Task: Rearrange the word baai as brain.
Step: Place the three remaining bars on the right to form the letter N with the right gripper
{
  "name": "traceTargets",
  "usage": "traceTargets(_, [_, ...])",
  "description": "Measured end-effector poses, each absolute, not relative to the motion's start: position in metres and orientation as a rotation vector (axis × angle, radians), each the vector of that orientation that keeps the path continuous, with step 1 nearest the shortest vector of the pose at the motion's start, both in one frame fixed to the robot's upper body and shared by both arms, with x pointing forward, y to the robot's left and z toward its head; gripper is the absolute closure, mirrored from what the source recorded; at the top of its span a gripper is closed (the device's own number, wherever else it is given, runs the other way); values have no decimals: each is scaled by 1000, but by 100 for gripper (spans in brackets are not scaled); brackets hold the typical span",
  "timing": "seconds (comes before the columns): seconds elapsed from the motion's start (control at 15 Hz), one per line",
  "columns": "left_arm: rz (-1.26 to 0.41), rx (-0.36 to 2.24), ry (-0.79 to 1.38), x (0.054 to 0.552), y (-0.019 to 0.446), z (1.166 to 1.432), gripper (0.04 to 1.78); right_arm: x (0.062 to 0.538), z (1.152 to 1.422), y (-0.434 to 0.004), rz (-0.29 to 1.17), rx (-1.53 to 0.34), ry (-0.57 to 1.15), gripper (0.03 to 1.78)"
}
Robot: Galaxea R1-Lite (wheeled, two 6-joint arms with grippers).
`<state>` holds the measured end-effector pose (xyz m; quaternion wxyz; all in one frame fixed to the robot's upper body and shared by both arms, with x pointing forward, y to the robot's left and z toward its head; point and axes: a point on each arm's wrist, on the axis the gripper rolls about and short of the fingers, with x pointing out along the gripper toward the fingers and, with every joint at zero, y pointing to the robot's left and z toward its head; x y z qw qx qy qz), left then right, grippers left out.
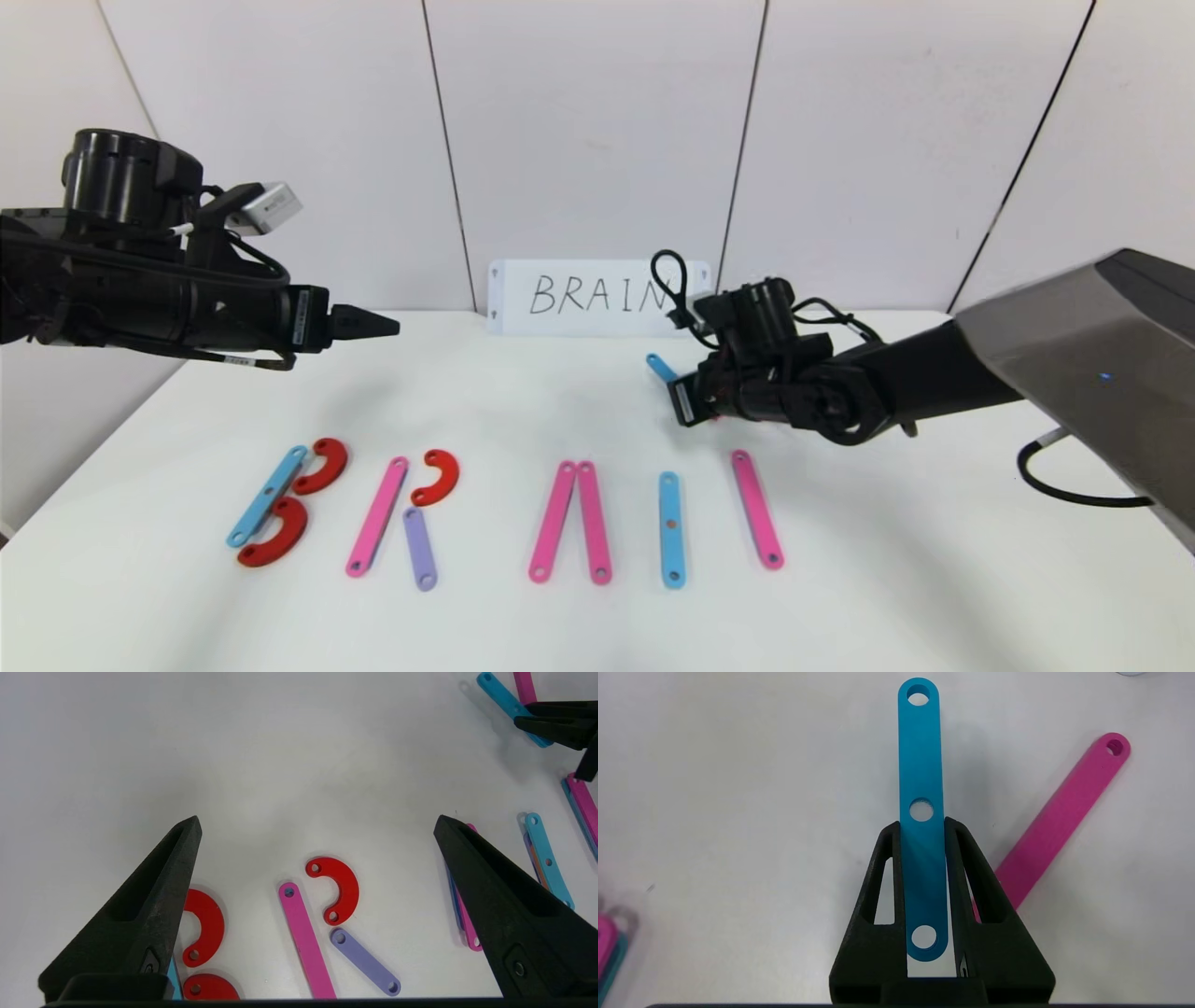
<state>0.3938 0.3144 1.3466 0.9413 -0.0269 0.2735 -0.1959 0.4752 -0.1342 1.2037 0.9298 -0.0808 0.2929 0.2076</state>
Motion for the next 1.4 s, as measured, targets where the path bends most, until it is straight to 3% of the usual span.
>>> traceTargets(0.33, [-400, -54, 554, 393, 314, 1348, 8, 424, 1241, -169, 454, -143, 596, 152])
traceTargets(0.53, [-400, -54, 550, 391, 314, 1349, 8, 384, 1247, -200, 495, -116, 639, 152])
traceTargets(0.93, [-401, -53, 546, 389, 314, 1351, 8, 340, 1228, -257, 502, -40, 757, 152])
traceTargets(1.4, [-401, -53, 548, 389, 314, 1350, 8, 352, 1207, -266, 468, -26, 728, 152])
